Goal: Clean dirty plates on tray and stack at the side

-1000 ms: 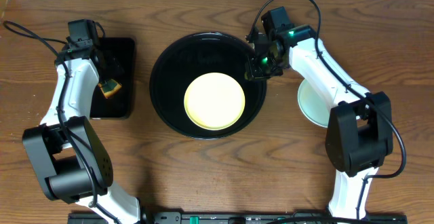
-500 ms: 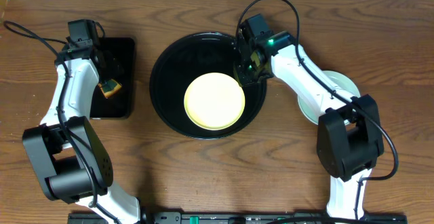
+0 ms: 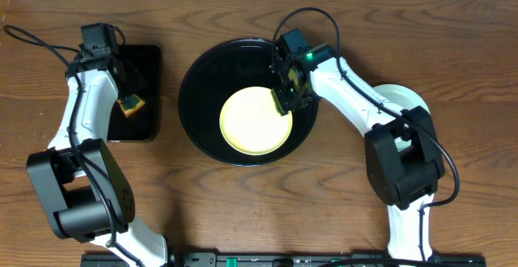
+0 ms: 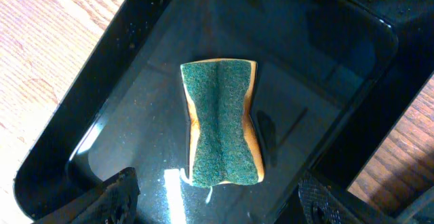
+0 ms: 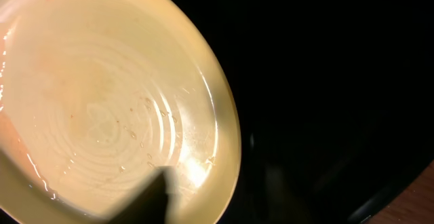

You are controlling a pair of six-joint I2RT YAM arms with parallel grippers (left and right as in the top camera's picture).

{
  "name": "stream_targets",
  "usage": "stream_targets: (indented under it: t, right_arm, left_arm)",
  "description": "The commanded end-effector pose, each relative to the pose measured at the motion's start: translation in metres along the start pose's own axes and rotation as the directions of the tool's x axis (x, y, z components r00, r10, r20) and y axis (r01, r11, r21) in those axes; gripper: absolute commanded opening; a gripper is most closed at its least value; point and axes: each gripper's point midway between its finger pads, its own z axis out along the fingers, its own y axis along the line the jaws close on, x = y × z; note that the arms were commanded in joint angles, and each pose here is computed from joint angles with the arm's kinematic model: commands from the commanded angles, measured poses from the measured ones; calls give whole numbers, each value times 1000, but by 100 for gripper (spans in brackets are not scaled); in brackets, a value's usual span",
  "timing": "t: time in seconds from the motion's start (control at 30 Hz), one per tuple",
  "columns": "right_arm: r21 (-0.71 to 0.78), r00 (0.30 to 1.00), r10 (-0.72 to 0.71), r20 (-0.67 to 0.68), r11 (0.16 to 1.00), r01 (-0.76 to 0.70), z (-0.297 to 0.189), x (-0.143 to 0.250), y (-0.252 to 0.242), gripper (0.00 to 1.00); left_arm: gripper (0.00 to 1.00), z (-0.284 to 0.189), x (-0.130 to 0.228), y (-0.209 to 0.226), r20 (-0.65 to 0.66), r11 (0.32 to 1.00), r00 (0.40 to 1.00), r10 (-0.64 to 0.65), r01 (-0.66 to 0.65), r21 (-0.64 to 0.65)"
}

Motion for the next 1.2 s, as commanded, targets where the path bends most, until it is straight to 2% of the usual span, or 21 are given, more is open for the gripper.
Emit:
stream_targets:
  t: [0.0,0.5,0.53,0.6,0.63,1.03,1.17]
  right_arm:
    - [4,1000,-14,1,1000,14,0,0,1,1]
    - [53,999,8,-41,999,-6,1,11,0,1]
    - [53,999,8,-40,999,-6,1,11,0,5]
    - [53,999,11,-36,999,-9,1,10,0,21]
    - [53,999,11,-35,999,-9,2,10,0,22]
    - [48,995,20,-102,999,-15,39,19,-3,20]
    - [40,992,28,-127,999,-23,48,23,-3,15]
  left_arm:
    - [76,-2,1,1,1,1000,1000,-12,12,-4]
    - [76,-2,1,1,1,1000,1000,-12,12,-4]
    - [76,-2,1,1,1,1000,1000,-13,13,-4]
    - [76,-2,1,1,1,1000,1000,-12,12,-4]
    - [76,-2,1,1,1,1000,1000,-12,12,-4]
    - [76,-2,1,1,1,1000,1000,-13,13,-4]
    - [76,-2,1,1,1,1000,1000,-13,13,-4]
